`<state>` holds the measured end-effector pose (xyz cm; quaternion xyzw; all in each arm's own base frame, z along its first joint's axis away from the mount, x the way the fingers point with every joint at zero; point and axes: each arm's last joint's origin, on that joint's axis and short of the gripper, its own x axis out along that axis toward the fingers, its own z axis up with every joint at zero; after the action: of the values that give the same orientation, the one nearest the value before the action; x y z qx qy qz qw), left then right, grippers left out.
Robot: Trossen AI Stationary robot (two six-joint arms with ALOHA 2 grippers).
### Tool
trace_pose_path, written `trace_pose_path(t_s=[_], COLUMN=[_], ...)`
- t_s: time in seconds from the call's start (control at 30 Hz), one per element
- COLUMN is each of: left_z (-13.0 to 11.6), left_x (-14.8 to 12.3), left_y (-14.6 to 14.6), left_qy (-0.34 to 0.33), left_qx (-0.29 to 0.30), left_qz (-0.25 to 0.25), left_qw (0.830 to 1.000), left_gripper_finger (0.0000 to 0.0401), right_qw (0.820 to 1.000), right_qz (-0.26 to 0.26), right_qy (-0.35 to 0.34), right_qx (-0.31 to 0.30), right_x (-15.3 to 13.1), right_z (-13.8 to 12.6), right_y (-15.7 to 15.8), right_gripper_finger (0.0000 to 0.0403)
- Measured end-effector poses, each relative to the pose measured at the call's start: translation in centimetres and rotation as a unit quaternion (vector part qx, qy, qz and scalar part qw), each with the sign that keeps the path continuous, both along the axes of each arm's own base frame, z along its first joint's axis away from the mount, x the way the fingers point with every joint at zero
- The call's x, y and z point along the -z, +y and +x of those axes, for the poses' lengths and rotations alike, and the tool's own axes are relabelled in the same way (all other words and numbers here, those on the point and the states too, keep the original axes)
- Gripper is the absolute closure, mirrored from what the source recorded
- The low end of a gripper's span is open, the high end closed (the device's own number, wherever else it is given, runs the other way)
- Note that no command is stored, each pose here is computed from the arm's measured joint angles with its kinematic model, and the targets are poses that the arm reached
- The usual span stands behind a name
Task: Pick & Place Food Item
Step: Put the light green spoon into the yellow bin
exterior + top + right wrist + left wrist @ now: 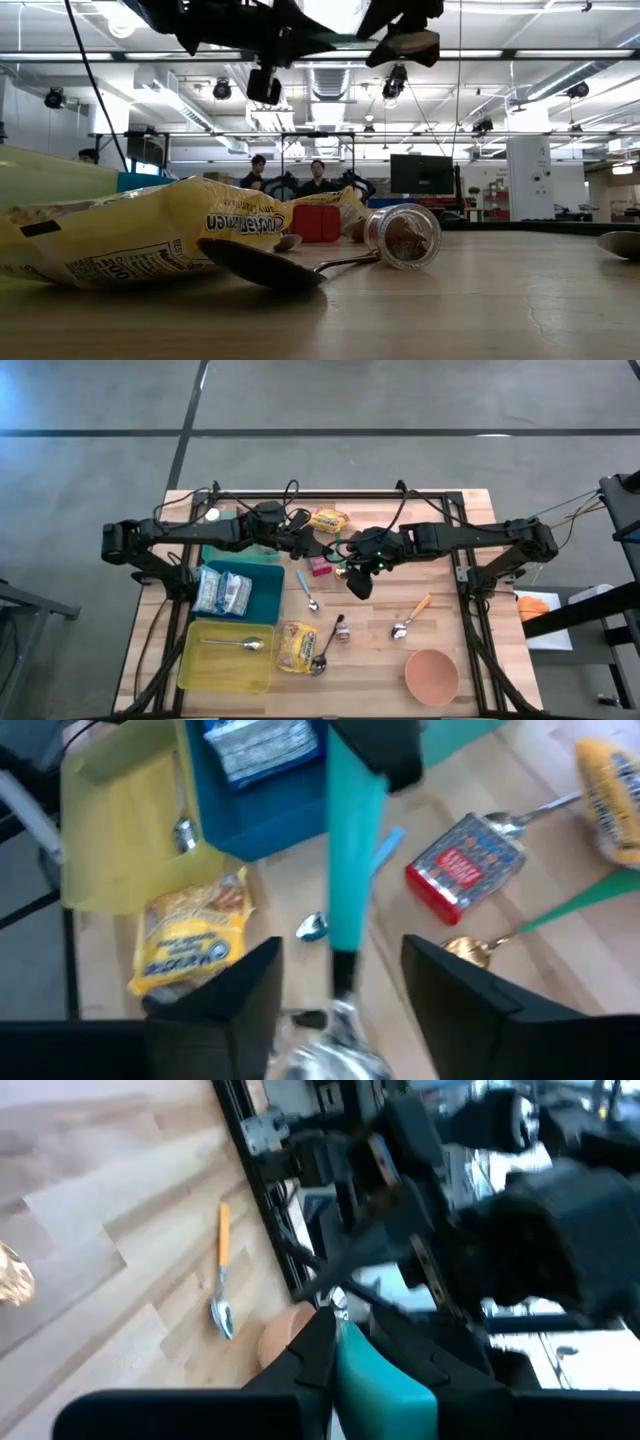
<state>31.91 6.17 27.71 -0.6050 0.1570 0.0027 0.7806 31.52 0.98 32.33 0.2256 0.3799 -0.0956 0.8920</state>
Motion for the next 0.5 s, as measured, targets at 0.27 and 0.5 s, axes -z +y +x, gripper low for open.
trace_pose_path(t_s=[0.27,0.5], left_z=[-3.1,-8.1], left_x=[-1.3,-2.9], left_y=[-0.6,-1.9], left_qy=[0.055,0.120], left_qx=[0.024,0.062], left_qz=[0.031,0.086], left_qw=[0.998,0.987], left_gripper_finger=[0.0355,0.0355], right_qw=[1.000,0.999], right_qz=[0.020,0.017], right_qy=[-0.015,-0.041], right_qx=[-0.006,-0.003], right_x=[-1.1,-2.9], right_z=[-1.0,-2.7], right_y=[0.3,0.2], right_gripper_finger=[0.0116,0.0104])
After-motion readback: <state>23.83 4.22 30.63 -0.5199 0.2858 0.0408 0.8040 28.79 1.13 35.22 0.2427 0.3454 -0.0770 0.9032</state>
